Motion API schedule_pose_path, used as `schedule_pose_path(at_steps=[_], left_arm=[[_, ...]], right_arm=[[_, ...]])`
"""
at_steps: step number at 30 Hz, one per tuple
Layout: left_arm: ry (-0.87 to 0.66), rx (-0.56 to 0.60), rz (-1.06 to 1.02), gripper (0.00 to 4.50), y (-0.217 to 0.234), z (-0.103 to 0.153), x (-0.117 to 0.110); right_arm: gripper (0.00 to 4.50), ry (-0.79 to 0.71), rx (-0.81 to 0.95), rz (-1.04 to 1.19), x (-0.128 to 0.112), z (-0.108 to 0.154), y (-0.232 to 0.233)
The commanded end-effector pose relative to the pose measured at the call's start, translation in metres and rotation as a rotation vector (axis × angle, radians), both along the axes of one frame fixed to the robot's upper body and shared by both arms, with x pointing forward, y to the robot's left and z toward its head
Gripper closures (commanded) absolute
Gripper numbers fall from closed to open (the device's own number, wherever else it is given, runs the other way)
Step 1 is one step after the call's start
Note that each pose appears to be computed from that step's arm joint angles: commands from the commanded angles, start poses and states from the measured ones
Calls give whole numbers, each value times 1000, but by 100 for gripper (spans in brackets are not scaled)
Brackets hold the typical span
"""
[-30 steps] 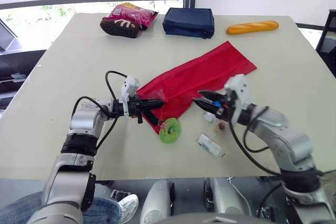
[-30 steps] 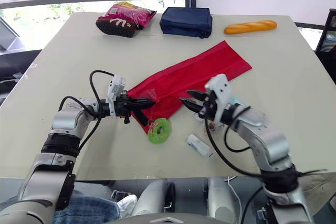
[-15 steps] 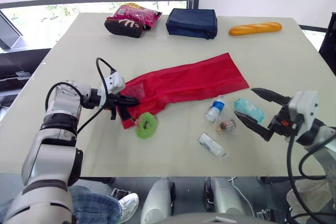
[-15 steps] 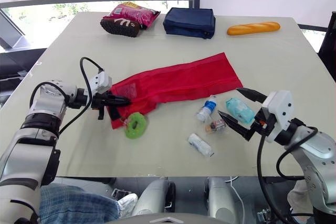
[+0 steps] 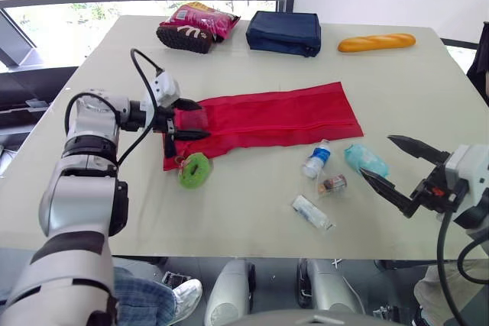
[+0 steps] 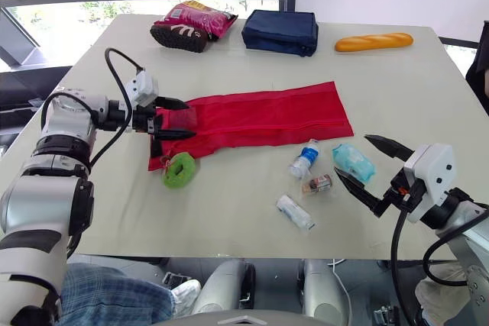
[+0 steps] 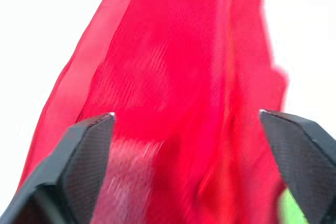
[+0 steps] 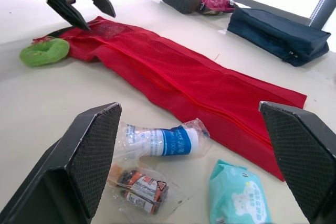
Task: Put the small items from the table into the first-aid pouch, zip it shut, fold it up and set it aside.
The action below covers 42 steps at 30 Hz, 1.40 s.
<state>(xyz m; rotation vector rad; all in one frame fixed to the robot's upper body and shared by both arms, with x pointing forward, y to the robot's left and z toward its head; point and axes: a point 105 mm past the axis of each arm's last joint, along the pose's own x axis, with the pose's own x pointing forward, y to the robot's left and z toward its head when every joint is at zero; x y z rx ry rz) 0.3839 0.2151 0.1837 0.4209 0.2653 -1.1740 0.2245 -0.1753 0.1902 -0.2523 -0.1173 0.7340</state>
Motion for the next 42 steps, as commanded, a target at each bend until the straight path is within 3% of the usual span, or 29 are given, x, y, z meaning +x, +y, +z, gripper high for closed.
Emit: schedule_pose_path(at_steps=[1, 7, 16, 19, 22, 23, 24, 26, 28, 42], left_arm=[[-46, -50, -83, 2, -29, 10, 2], [-140, -47, -43, 2, -86, -10, 22], [-189, 44, -10, 2, -121, -30, 35], [-211, 66, -11, 74, -125, -32, 37], [-224, 78, -8, 219, -127, -33, 39], [-232, 80, -10, 237, -129, -33, 39], [-245, 81, -19, 321, -131, -32, 39], [-260, 77, -43, 370, -135, -30, 37], [-264, 76, -76, 448, -137, -30, 35], [-216, 11, -399, 448, -132, -40, -8]], right_arm=[[0, -66, -15, 19, -4, 14, 7], [0, -95, -6, 22, -1, 23, 11], [0, -108, -15, 15, -4, 32, 11], [0, -111, -15, 13, -4, 33, 13], [0, -114, -15, 8, -5, 34, 14], [0, -116, -16, 6, -5, 35, 14], [0, -119, -17, 2, -5, 36, 13], [0, -122, -20, -2, -5, 37, 12], [0, -124, -22, -5, -6, 37, 12], [0, -114, -22, 11, -7, 38, 14]])
